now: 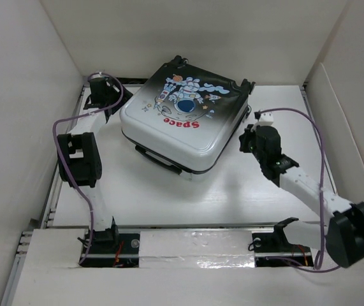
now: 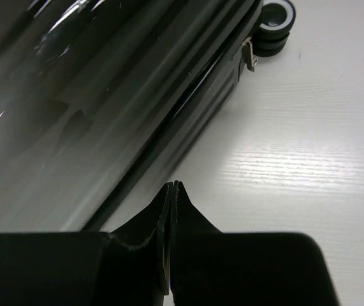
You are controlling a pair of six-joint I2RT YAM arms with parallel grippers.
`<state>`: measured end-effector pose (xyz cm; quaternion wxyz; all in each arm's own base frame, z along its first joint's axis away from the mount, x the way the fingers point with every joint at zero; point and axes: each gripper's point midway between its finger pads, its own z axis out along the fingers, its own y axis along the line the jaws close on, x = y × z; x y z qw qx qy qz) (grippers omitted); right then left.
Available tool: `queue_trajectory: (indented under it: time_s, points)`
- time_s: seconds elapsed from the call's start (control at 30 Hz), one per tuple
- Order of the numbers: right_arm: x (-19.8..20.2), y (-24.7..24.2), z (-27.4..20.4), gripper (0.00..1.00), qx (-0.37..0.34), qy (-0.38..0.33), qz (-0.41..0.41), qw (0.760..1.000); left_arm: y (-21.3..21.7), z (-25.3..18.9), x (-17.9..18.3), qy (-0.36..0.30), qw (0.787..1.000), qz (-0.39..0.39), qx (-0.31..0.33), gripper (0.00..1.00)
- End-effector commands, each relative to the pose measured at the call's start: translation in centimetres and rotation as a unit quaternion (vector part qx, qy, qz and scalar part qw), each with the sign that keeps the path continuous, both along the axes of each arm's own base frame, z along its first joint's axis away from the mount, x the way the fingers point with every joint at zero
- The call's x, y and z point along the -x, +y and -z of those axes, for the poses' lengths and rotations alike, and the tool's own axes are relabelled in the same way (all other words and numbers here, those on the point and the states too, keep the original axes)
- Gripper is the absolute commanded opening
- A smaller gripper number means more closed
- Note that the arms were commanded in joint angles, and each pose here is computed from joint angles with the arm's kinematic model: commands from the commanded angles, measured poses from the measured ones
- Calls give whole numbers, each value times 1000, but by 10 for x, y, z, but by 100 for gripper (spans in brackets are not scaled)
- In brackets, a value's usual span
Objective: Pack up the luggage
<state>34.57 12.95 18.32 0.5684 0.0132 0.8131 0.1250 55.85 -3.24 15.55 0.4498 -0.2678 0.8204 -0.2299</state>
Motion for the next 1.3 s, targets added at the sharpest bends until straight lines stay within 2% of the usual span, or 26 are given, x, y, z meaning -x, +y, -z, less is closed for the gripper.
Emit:
queue_trajectory:
  time_s: [0.0,0.03,0.1,0.17,0.2,0.23,0.27,0.3,0.33,0.37,0.4,0.47,0.5,0.57,0.6,0.83,0.97,1.03,1.17,1.2,1.27]
  points:
    - [-36,14,-28,0,-27,-34,-18,999,-9,-24,-4,-25,999,43,-18,66]
    - [-49,15,-34,0,-31,-40,-17,999,-18,-23,-3,-26,998,53,-17,66]
    - [-64,24,-10,0,-27,-7,-28,999,-30,-15,4,-23,998,63,-20,64]
    - [-81,36,-17,0,-30,-16,-34,999,-51,-37,11,-69,995,65,-20,64]
    - [-87,49,-1,0,-25,2,-46,999,-56,-16,25,-54,997,62,-13,64]
    - [-90,56,2,0,-23,9,-55,998,-68,-38,30,-90,994,63,5,64]
    - [-93,69,-5,0,-25,3,-79,997,-72,-37,38,-96,994,59,11,64]
    - [-92,81,2,0,-21,10,-97,995,-76,-11,55,-76,995,60,15,64]
    - [-94,90,-5,0,-27,-10,-109,994,-80,-27,61,-102,993,56,25,64]
    - [-94,96,-6,0,-27,-16,-116,993,-89,-23,71,-101,993,61,29,64]
    - [-91,104,-6,0,-30,-20,-142,989,-90,3,89,-79,995,59,28,64]
    - [-88,118,-7,0,-33,-27,-175,984,-99,-4,106,-104,992,63,39,64]
    - [-87,122,-8,0,-35,-28,-185,982,-107,18,125,-84,993,70,37,64]
    - [-87,129,-10,0,-40,-34,-204,978,-116,12,142,-100,991,76,40,63]
    - [-84,135,-11,0,-35,-36,-228,972,-125,29,161,-85,992,86,34,63]
    - [-104,155,-27,0,-29,-27,-272,962,-146,25,236,-110,989,96,39,63]
    - [-131,162,-58,0,-40,-47,-284,957,-143,1,258,-139,986,84,43,63]
    - [-145,146,-59,1,-43,-36,-268,962,-135,-1,262,-139,987,76,33,63]
    - [-163,110,-81,14,-52,-45,-240,968,-116,-33,268,-183,982,45,30,65]
    - [-161,105,-87,28,-66,-44,-247,966,-107,-41,267,-196,980,22,25,65]
    - [-160,77,-101,43,-91,-60,-240,965,-88,-72,273,-241,970,-15,35,68]
